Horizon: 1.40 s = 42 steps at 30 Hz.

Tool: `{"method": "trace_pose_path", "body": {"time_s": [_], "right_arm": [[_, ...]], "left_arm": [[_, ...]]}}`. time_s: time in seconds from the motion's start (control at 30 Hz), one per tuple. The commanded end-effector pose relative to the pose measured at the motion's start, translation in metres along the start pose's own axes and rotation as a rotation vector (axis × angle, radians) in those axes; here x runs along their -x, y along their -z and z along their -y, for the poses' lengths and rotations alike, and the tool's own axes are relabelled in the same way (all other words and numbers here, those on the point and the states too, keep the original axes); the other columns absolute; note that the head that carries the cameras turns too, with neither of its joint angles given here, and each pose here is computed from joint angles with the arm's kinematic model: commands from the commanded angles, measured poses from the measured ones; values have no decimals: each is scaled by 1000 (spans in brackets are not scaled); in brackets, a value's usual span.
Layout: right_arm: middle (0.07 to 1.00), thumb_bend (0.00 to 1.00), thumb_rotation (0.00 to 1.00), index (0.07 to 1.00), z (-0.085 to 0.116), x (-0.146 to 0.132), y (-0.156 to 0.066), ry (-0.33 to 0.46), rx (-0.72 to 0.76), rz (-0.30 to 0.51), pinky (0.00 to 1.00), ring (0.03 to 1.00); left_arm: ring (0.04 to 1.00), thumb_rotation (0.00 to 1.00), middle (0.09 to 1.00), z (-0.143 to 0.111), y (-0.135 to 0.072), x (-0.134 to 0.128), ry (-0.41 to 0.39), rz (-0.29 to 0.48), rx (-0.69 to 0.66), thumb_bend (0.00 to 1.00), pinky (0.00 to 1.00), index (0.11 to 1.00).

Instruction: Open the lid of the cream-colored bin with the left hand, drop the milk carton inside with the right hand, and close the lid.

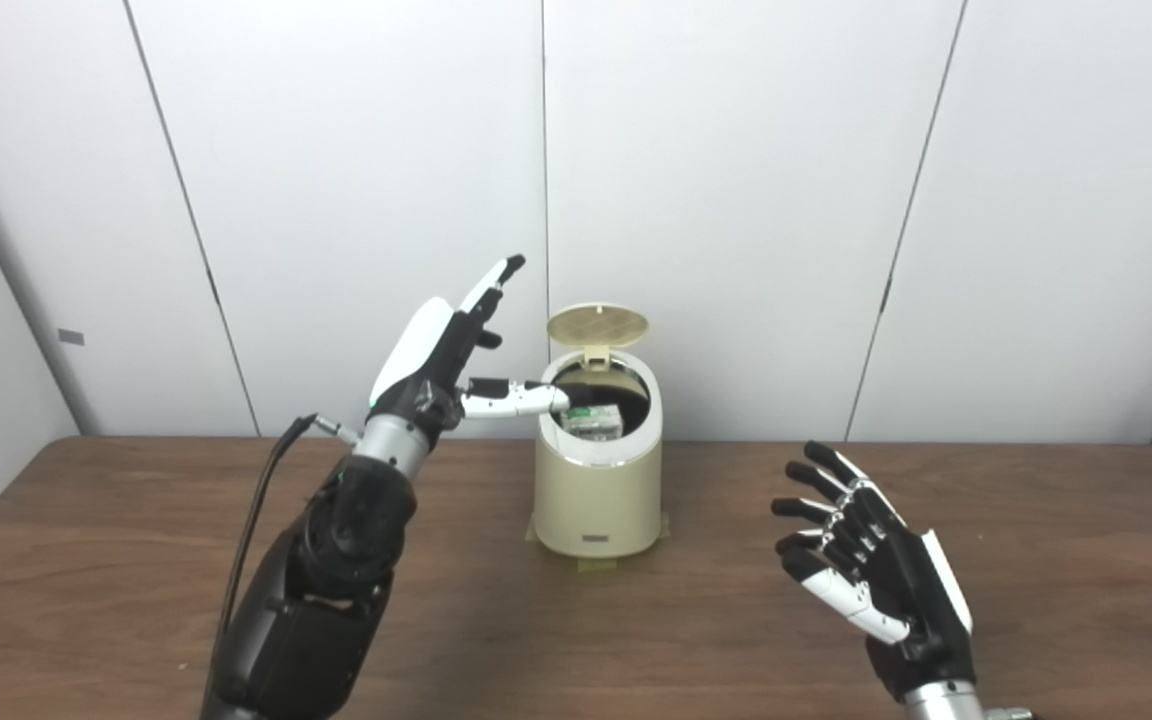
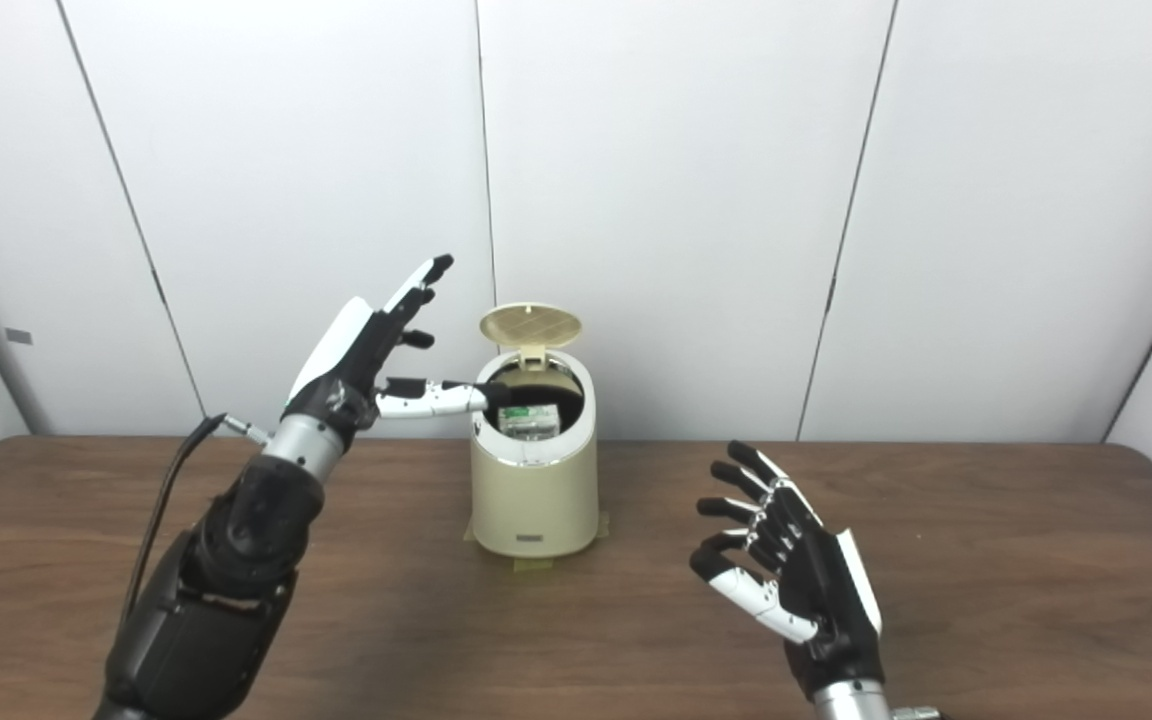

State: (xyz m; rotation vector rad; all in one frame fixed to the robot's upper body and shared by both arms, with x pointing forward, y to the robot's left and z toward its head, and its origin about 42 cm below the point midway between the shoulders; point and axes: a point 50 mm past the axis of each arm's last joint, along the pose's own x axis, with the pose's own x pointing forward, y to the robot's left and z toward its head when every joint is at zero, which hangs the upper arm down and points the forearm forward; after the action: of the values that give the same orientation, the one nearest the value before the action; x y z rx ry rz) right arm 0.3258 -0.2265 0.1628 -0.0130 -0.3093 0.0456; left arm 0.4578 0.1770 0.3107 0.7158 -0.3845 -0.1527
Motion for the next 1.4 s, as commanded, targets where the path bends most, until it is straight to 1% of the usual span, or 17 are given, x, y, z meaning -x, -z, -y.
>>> {"method": "trace_pose_path", "body": {"time_s": [0.0,0.13,0.27,0.37,0.43,0.5,0.57,0.63,0.7,0.83,0.87,0.97,1.17,1.27,1.37], "right_arm": [[816,815,434,848,-3,-11,-17,-13,-5,72,518,685],[799,811,431,836,-5,-11,-19,-8,-8,79,492,663],[803,809,431,849,-8,-10,-18,-4,-21,76,492,667],[804,802,435,860,-10,-10,-19,-5,-26,77,479,653],[802,801,440,858,-11,-10,-19,-6,-22,79,486,654],[798,801,457,858,-12,-9,-20,-5,-16,79,488,649],[798,798,462,859,-13,-9,-20,-6,-14,78,492,649],[801,788,465,864,-13,-9,-20,-10,-20,81,497,649],[800,792,464,863,-13,-10,-19,-11,-21,80,504,649],[795,777,468,860,-14,-9,-20,-12,-11,78,503,646],[795,777,468,860,-15,-9,-21,-12,-8,77,503,646],[798,773,485,862,-16,-9,-20,-15,7,77,506,654],[806,758,494,867,-18,-8,-20,-19,14,78,495,658],[810,760,496,867,-19,-8,-22,-18,7,74,492,661],[811,759,483,866,-20,-8,-23,-17,-1,70,493,661]], "left_arm": [[981,376,1000,-17,-23,-19,-29,65,-50,986,815,1000],[986,364,1000,-16,-24,-26,5,71,-80,976,812,1000],[989,363,1000,-15,-22,-33,28,66,-116,980,792,1000],[999,349,1000,-14,-21,-38,66,78,-130,976,813,1000],[1000,349,1000,-13,-22,-40,101,95,-152,967,833,973],[994,339,981,-13,-24,-41,132,113,-180,957,844,894],[984,333,967,-12,-25,-41,155,131,-212,953,840,863],[951,334,911,-11,-26,-41,182,145,-233,947,835,819],[903,338,859,-10,-27,-39,200,153,-244,974,802,783],[866,327,816,-7,-27,-37,223,166,-243,993,783,747],[867,323,814,-7,-27,-37,226,169,-243,989,790,744],[900,310,805,-7,-26,-35,231,181,-238,969,871,738],[940,318,802,-10,-24,-31,243,178,-233,971,975,744],[954,317,805,-11,-23,-28,250,178,-241,965,989,749],[967,322,809,-12,-23,-26,260,178,-257,959,978,757]]}}
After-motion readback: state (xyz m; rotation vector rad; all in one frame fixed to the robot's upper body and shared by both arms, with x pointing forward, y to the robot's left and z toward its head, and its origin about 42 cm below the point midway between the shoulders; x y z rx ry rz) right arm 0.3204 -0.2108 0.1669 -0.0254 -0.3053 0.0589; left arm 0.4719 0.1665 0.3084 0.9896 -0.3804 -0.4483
